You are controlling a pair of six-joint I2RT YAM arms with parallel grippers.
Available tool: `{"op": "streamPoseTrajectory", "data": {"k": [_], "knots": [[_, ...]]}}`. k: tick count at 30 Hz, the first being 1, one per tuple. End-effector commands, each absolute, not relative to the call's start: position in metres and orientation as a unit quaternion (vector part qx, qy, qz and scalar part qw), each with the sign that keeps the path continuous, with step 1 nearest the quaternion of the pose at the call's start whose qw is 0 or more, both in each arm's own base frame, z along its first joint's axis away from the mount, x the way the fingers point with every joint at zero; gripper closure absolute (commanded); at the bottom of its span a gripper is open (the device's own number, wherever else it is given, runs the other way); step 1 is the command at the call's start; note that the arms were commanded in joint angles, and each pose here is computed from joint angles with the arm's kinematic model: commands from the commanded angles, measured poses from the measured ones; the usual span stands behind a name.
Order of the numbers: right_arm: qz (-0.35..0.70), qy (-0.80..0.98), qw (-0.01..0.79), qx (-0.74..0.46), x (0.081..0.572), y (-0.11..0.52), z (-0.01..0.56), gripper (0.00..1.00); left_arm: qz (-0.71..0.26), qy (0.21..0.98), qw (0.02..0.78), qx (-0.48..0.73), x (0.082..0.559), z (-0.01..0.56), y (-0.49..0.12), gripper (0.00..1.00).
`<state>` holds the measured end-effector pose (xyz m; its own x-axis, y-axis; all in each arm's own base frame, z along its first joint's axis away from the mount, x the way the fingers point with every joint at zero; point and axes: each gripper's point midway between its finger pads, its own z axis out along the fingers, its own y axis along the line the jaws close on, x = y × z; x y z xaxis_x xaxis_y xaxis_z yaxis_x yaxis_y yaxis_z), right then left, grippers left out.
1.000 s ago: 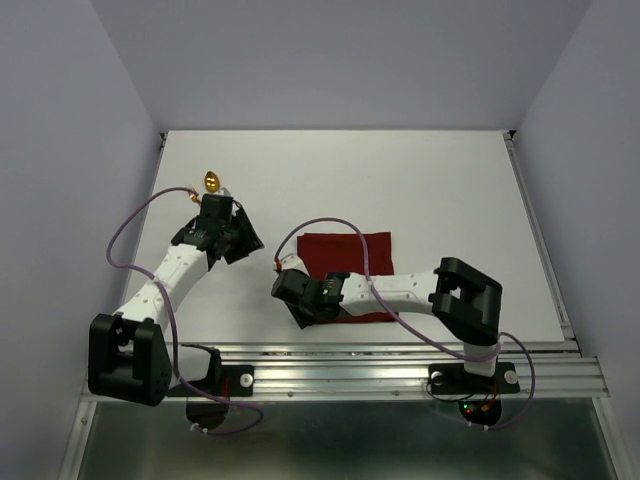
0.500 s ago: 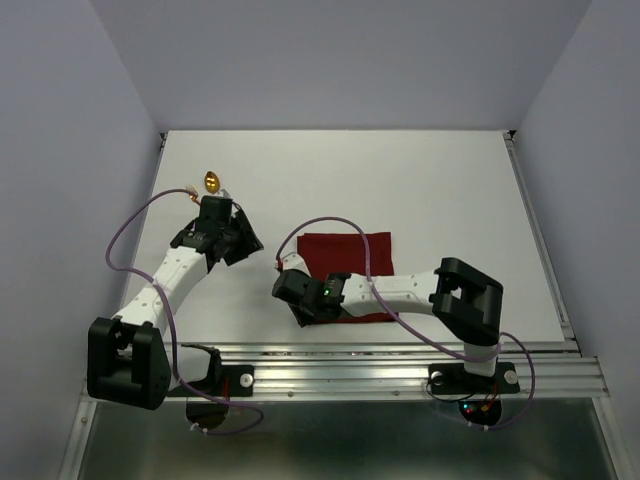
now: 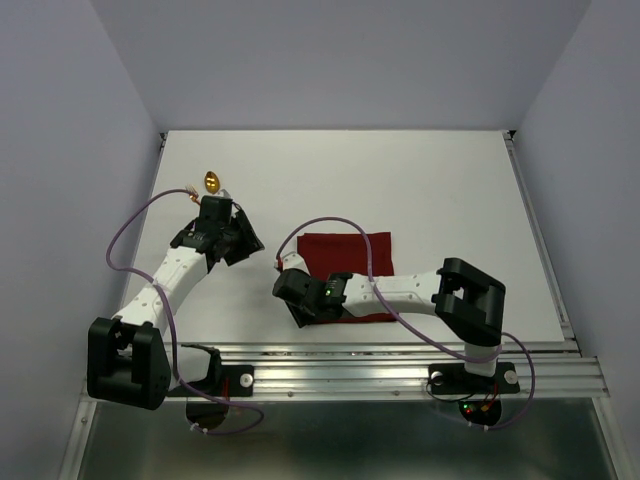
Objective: Fold the napkin into a case and place the utensils inside
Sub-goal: Pick up the top corner of the square-folded napkin from the center of the board.
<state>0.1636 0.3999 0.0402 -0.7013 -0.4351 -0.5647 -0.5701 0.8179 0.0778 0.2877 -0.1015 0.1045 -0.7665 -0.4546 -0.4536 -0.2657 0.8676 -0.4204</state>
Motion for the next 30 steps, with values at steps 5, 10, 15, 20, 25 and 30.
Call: {"op": "streamPoseTrajectory", "data": {"k": [5, 10, 15, 20, 25, 30], "knots": [[0.134, 0.914, 0.271, -0.27, 0.161, 0.407, 0.033, 0.63, -0.173, 0.922, 0.288, -0.194, 0.289, 0.106, -0.101, 0.43], [0.124, 0.916, 0.267, -0.271, 0.161, 0.404, 0.027, 0.65, -0.174, 0.922, 0.288, -0.194, 0.289, 0.106, -0.102, 0.43], [0.118, 0.918, 0.266, -0.269, 0.162, 0.402, 0.024, 0.7, -0.176, 0.921, 0.288, -0.193, 0.288, 0.106, -0.102, 0.43], [0.119, 0.916, 0.277, -0.264, 0.165, 0.402, 0.032, 0.82, -0.177, 0.921, 0.288, -0.193, 0.288, 0.106, -0.103, 0.43], [0.122, 0.915, 0.288, -0.255, 0.168, 0.401, 0.039, 0.93, -0.179, 0.922, 0.286, -0.192, 0.287, 0.104, -0.104, 0.43], [0.118, 0.909, 0.318, -0.243, 0.177, 0.396, 0.055, 0.95, -0.178, 0.921, 0.287, -0.193, 0.287, 0.105, -0.103, 0.43]]}}
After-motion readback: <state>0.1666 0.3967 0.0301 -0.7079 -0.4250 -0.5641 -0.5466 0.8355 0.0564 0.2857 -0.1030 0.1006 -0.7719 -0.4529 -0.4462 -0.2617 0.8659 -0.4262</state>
